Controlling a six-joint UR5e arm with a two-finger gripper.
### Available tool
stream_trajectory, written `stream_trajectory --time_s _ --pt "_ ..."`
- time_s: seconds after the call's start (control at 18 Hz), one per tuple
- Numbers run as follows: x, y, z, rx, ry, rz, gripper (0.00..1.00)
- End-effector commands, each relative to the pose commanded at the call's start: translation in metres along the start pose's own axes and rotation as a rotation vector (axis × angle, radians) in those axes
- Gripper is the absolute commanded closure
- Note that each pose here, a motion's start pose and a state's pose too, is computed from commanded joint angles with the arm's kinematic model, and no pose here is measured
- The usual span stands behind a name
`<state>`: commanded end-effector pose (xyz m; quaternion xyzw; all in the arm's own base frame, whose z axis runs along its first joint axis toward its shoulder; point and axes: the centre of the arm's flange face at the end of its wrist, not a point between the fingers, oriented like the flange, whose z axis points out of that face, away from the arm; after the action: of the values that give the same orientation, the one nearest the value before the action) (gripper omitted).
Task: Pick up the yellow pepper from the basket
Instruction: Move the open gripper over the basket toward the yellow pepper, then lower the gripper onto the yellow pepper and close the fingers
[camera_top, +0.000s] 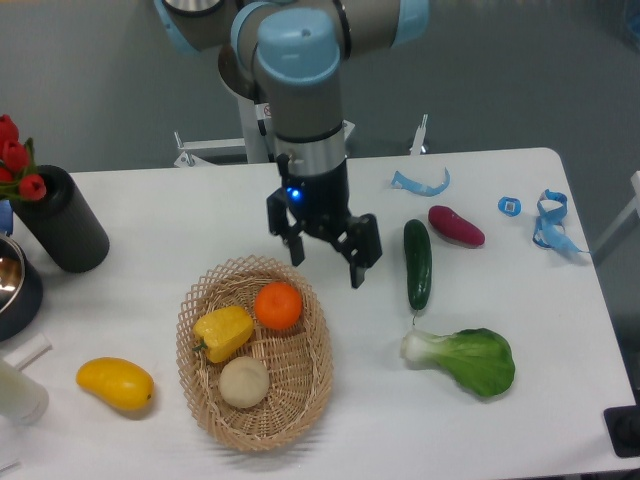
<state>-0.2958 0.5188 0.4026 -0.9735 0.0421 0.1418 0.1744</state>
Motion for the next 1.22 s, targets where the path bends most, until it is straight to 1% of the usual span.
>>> stream_trajectory --time_s 0.33,0.5,0.56,0.67,0.72,1.0,1.11,1.22 --pt "0.035 -0.029 0.024 0.002 0.040 -0.067 0.00" --pt "0.049 -0.035 0.037 -0.017 0.057 -0.056 0.00" --pt "0.055 -0.036 0.047 -0.036 0.060 -0.046 0.00" --pt "0.061 -0.036 0.059 -0.073 0.044 -0.021 0.00" --pt "0.071 -0.042 0.064 -0.074 0.050 -0.004 0.00" --pt "0.078 -0.040 0.075 -0.094 0.070 0.014 0.00" --pt "0.082 -0.036 0.080 -0.104 0.085 0.073 0.00" --pt "0.086 -0.033 0.090 -0.109 0.106 0.164 0.00"
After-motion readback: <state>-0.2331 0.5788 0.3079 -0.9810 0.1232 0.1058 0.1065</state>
